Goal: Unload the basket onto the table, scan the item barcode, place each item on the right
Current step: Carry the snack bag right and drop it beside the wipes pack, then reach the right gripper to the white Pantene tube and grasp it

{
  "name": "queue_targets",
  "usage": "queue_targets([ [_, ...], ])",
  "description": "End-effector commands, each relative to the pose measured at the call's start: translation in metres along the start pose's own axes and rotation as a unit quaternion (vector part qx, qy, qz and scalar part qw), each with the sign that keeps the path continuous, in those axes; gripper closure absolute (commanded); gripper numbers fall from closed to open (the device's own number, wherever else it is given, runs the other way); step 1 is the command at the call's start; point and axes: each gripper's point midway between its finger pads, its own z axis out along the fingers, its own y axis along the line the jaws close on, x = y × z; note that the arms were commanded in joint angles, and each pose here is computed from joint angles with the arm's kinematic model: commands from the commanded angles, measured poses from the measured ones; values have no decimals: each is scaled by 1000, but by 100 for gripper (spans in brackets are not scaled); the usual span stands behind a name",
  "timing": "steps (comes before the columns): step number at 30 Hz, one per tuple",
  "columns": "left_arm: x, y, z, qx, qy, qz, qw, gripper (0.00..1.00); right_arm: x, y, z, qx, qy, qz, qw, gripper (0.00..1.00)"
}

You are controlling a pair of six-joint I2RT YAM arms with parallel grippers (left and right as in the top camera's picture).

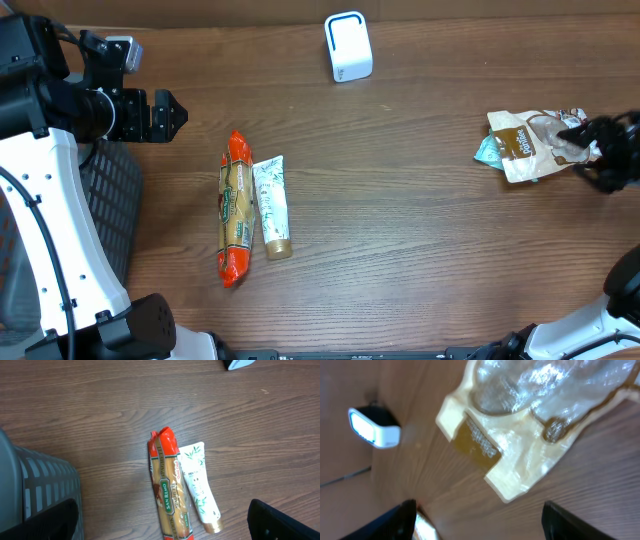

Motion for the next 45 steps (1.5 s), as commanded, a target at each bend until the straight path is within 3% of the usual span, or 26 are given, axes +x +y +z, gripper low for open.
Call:
queue_targets([
  [1, -2, -2, 0, 5, -4, 13, 1000, 0, -12, 28, -34, 30, -31, -45, 998, 20],
  [5, -2, -2, 0, 5, -4, 13, 1000, 1, 7, 67, -40, 28, -5, -105, 994, 21],
  [10, -2, -2, 0, 5, -4, 13, 1000, 0, 53, 117, 9, 10, 64, -222, 973, 20],
  [16, -2, -2, 0, 5, -4, 13, 1000, 0, 141, 173, 92, -17, 147, -359, 922, 16],
  [21, -2, -2, 0, 5, -4, 13, 1000, 0, 227, 192, 155, -40, 208, -438, 874, 9],
  [33, -2, -2, 0, 5, -4, 13, 1000, 0, 371, 202, 263, -80, 276, -484, 827, 8],
  [45, -2, -2, 0, 5, -4, 13, 1000, 0, 410, 175, 311, -60, 311, -463, 828, 8],
])
